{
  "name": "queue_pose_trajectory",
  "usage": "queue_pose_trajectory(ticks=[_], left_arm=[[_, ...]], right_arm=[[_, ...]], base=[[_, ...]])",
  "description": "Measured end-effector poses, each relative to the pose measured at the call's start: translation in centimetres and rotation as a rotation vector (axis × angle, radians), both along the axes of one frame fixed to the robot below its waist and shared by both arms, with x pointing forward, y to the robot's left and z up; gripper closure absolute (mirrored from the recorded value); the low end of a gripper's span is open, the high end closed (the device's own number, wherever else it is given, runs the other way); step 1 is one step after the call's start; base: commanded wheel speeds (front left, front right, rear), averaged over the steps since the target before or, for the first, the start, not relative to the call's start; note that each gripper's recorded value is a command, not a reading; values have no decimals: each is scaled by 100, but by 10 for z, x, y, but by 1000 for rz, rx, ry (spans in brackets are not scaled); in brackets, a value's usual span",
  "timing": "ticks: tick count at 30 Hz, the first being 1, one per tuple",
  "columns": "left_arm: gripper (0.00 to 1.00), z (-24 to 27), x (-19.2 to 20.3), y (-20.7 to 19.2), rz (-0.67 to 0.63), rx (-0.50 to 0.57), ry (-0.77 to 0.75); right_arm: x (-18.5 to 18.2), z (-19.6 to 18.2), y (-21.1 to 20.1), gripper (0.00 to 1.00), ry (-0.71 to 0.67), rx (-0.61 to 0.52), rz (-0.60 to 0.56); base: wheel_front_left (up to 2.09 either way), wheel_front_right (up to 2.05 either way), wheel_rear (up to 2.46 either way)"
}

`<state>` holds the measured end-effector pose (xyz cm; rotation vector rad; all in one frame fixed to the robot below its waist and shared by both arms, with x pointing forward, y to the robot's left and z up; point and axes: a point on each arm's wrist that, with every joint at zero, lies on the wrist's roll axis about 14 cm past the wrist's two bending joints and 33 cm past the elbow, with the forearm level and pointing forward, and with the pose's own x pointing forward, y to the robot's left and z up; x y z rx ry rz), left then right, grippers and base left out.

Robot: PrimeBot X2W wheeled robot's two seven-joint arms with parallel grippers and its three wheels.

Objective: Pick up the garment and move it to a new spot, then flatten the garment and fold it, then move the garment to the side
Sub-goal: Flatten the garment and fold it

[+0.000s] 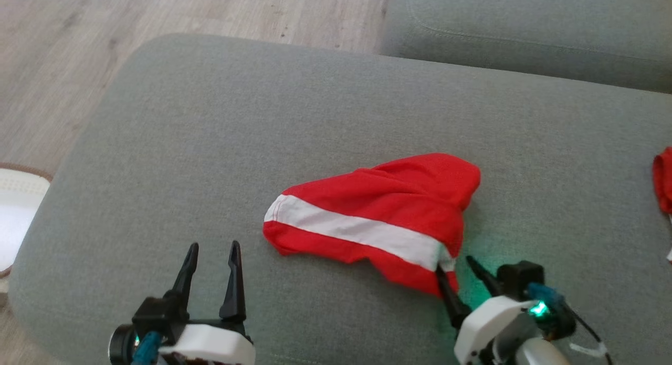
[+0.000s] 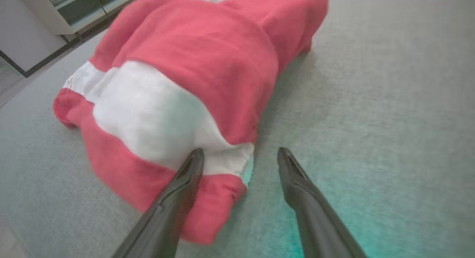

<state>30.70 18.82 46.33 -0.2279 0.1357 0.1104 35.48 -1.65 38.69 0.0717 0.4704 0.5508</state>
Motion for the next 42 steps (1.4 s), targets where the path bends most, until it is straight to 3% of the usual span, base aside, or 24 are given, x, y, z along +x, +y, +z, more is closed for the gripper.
queue_pose_trajectory(ticks=[3,4,6,7,8,12,16,19,22,27,28,29,42], left_arm=[[0,0,-1,6,16,6,1],[0,0,-1,7,19,7,2],[0,0,-2,8,24,7,3],[0,0,-2,9,25,8,4],[0,0,-2,9,27,8,5],[0,0,-2,9,27,8,5],[0,1,0,7,23,10,2],[0,4,3,3,11,9,-9],[0,5,5,-1,-1,7,-14],[0,4,7,-3,-8,6,-9],[0,3,7,-3,-9,6,-8],[0,3,7,-4,-9,5,-8],[0,7,2,-4,-15,7,-25]], right_arm=[[-7,-9,20,0,58,12,61],[-8,-12,24,7,70,8,75],[-8,-14,30,53,84,6,97],[-8,-14,33,68,88,8,105],[-6,-14,35,100,90,9,110],[10,-7,32,100,51,22,79],[45,10,-3,100,-66,-9,-42],[75,34,-59,100,-207,-118,-172],[85,50,-91,100,-295,-234,-221],[68,32,-115,98,-257,-342,-241],[62,24,-117,45,-230,-346,-242],[57,18,-118,0,-208,-348,-241],[44,47,-101,0,-286,-188,-255]], base=[[0,0,0],[0,0,0],[0,0,0],[0,0,0],[0,0,0],[0,0,0],[0,0,0],[0,0,0],[0,0,0],[0,0,0],[0,0,0],[0,0,0],[0,0,0]])
